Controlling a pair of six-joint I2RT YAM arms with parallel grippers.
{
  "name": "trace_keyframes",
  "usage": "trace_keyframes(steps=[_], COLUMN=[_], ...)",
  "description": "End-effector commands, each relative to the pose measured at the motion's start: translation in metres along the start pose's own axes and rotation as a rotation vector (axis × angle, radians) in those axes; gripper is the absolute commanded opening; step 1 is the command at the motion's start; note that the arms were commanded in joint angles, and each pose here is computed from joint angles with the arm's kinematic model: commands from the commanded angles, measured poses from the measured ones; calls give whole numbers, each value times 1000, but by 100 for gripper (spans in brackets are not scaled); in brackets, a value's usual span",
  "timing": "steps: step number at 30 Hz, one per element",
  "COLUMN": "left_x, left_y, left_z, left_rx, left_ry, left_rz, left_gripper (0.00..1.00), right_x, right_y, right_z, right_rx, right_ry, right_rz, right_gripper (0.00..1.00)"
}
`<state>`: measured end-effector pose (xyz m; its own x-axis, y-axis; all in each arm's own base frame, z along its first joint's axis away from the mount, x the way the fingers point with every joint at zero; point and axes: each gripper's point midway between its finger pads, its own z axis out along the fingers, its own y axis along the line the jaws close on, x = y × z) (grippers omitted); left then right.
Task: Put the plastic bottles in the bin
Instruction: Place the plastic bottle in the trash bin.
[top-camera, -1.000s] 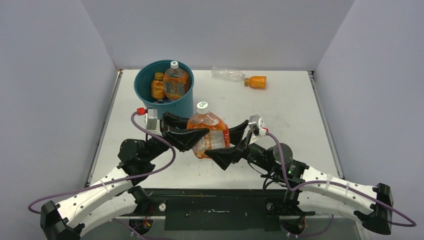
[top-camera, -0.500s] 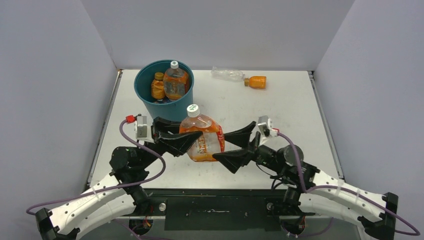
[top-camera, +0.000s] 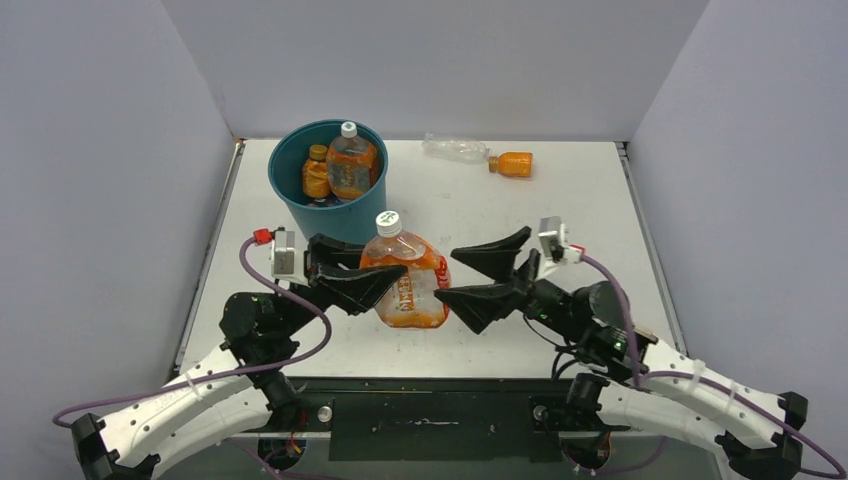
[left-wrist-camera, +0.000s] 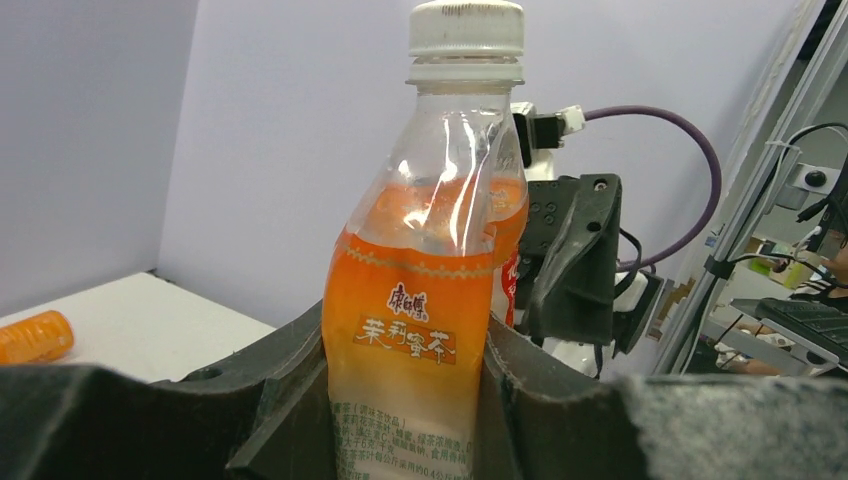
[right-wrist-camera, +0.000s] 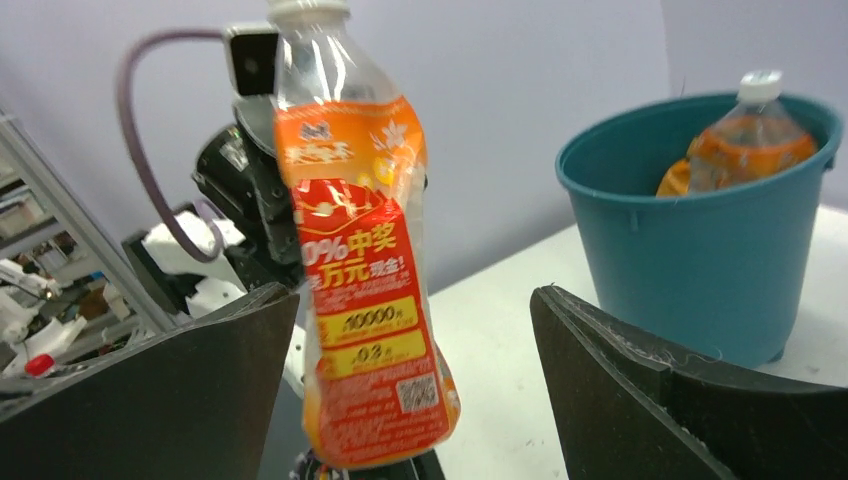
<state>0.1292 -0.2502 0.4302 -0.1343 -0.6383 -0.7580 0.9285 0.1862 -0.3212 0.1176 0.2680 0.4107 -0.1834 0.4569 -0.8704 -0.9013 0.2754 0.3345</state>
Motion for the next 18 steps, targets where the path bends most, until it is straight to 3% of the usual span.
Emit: trace_keyframes(steps=[1,4,7,11,18], left_x=[-32,-36,-37,-38,-40], left_y=[-33,-37,-39,-37,-36], left_z=[9,9,8,9,12], left_rx=[122,137,142,133,126], left_ry=[-69,-76,-76,-91,-97], left_rz=[-30,-39,-43,-51,-44], left_gripper=[0,0,0,0,0], right_x=[20,36,46,61,81], right_y=[5,1,4,6,15], right_z=[22,29,31,32,30], right_rx=[-65,-69,-99,-133,-192], right_ry=[29,56,71,95,152], right_rz=[43,61,80,125,186], right_gripper=[90,91,100,86,92])
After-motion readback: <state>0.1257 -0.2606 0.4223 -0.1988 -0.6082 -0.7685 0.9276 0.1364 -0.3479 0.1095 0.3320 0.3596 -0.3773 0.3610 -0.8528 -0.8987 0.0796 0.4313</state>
